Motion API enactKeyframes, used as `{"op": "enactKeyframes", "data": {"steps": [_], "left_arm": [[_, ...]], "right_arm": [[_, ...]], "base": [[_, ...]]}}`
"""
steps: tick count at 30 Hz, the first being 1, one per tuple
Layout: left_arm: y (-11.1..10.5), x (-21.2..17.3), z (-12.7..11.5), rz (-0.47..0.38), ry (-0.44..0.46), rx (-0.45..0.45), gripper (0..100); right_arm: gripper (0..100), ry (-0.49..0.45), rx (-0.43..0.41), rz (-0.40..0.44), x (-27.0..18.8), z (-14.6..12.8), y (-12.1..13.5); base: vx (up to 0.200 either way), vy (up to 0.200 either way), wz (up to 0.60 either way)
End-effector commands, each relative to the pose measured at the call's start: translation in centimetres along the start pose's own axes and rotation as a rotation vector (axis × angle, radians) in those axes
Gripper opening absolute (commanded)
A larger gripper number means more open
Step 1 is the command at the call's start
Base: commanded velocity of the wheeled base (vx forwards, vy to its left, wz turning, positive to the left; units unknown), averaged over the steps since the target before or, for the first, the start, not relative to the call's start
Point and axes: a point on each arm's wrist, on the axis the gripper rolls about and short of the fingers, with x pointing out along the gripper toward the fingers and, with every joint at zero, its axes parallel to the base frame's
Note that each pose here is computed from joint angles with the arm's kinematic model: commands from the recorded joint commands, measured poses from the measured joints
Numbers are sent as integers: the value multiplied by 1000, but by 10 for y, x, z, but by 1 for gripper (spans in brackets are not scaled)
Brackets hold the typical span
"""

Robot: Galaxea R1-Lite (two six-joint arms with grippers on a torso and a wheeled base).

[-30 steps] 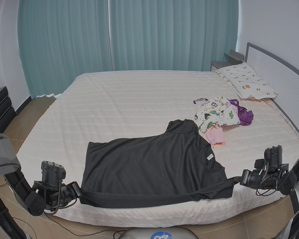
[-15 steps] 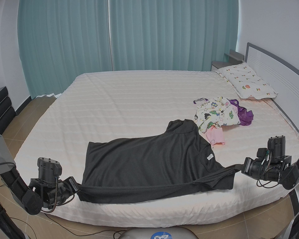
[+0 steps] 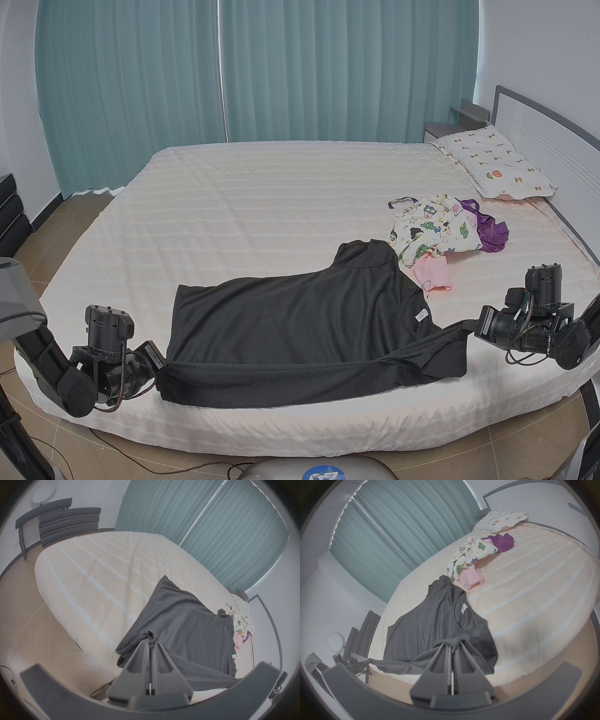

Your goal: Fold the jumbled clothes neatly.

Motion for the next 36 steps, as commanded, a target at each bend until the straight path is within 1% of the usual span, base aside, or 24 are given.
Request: {"op": "enactKeyframes", "data": {"steps": [1,3,11,18,23,25,27,28,33,36], "left_arm": [[2,33,3,45,13,-16,0],[1,44,5,50,10,-22,0],[-4,66,9,48,2,-31,0],[-4,85,8,60,9,-33,0],[-3,96,13,62,-6,-77,0],[-3,99,13,61,-8,-86,0],[-3,100,13,63,-8,-88,0],[-3,100,13,63,-8,-90,0],[-2,101,12,65,-4,-91,0],[-4,103,15,57,-15,-117,0]], "right_arm": [[0,36,2,-15,34,2,-3],[0,36,0,-19,46,4,-4],[0,47,5,-26,73,3,-5],[0,45,40,-22,88,6,-5],[0,44,69,-20,95,5,-7],[0,41,76,-19,96,6,-6],[0,23,117,-10,97,11,-4],[0,20,124,-7,97,12,-3],[0,20,129,-8,102,12,-4],[0,13,134,-4,106,15,-3]], "base": [[0,0,0],[0,0,0],[0,0,0],[0,0,0],[0,0,0],[0,0,0],[0,0,0],[0,0,0],[0,0,0],[0,0,0]]}}
